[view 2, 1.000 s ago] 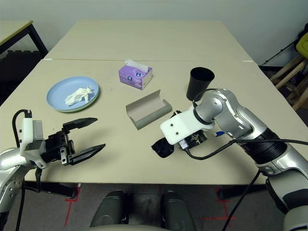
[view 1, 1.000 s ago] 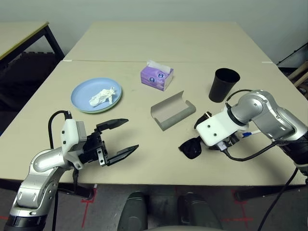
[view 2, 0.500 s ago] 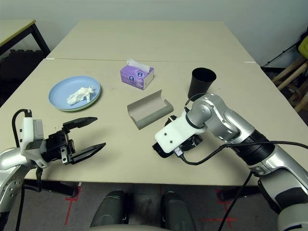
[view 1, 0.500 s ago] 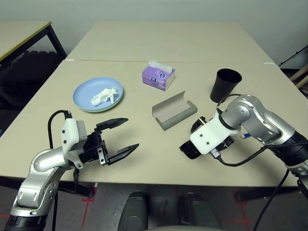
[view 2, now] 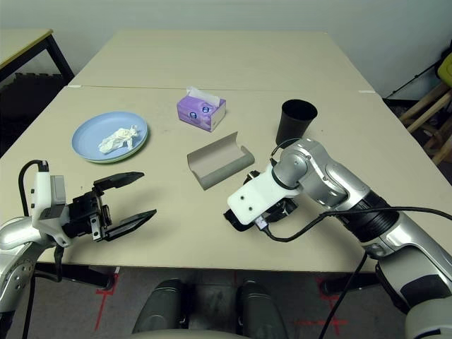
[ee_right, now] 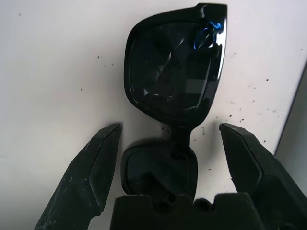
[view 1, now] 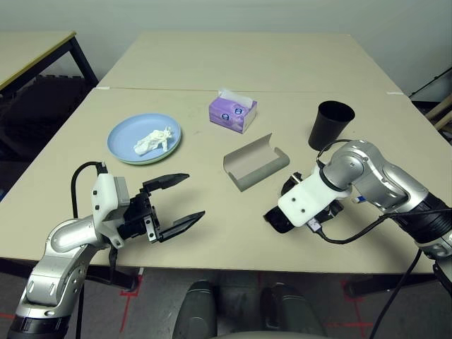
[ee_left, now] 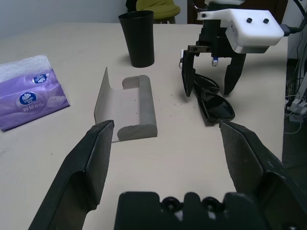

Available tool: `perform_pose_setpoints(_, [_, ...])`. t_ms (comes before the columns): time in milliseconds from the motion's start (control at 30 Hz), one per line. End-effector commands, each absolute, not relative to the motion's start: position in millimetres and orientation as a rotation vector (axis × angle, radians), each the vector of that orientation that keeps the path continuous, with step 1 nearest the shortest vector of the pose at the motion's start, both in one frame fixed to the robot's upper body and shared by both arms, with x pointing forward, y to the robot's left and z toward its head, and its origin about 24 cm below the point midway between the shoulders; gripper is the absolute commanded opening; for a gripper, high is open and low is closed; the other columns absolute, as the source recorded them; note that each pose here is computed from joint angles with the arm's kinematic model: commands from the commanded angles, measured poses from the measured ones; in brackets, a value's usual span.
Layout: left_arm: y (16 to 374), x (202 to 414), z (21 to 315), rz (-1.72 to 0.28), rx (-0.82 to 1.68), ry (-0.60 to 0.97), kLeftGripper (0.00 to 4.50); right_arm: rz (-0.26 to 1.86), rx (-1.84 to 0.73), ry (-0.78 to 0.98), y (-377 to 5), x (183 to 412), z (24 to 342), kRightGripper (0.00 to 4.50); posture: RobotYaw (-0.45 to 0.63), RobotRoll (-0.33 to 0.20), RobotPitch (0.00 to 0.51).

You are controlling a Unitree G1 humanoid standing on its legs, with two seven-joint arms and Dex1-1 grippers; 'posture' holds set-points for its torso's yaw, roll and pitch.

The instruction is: Organize and tidy the items on the table.

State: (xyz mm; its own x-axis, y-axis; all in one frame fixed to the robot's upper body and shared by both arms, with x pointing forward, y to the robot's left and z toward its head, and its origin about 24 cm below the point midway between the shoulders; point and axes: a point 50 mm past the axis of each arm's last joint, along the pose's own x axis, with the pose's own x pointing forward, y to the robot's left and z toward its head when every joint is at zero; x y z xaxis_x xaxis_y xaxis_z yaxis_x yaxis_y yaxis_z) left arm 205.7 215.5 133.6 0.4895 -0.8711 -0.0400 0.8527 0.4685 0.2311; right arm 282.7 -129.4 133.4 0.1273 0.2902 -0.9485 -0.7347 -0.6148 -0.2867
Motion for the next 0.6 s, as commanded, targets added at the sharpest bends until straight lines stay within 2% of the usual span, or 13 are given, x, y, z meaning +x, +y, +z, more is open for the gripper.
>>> perform_pose_setpoints(33, [209.9, 204.2, 132.8, -1.079, 0.232, -0.084, 4.47, 1.607, -1.614, 0.463, -131.5, 281.1, 126.7, 4.5, 0.21, 0.0, 0.05])
perform_pose_setpoints(600, [207.7, 205.9, 132.6, -1.083, 0.228, -0.085, 4.47, 1.559, -1.609, 0.43, -124.0, 279.8, 122.8, 4.5, 0.2, 0.0, 0.054])
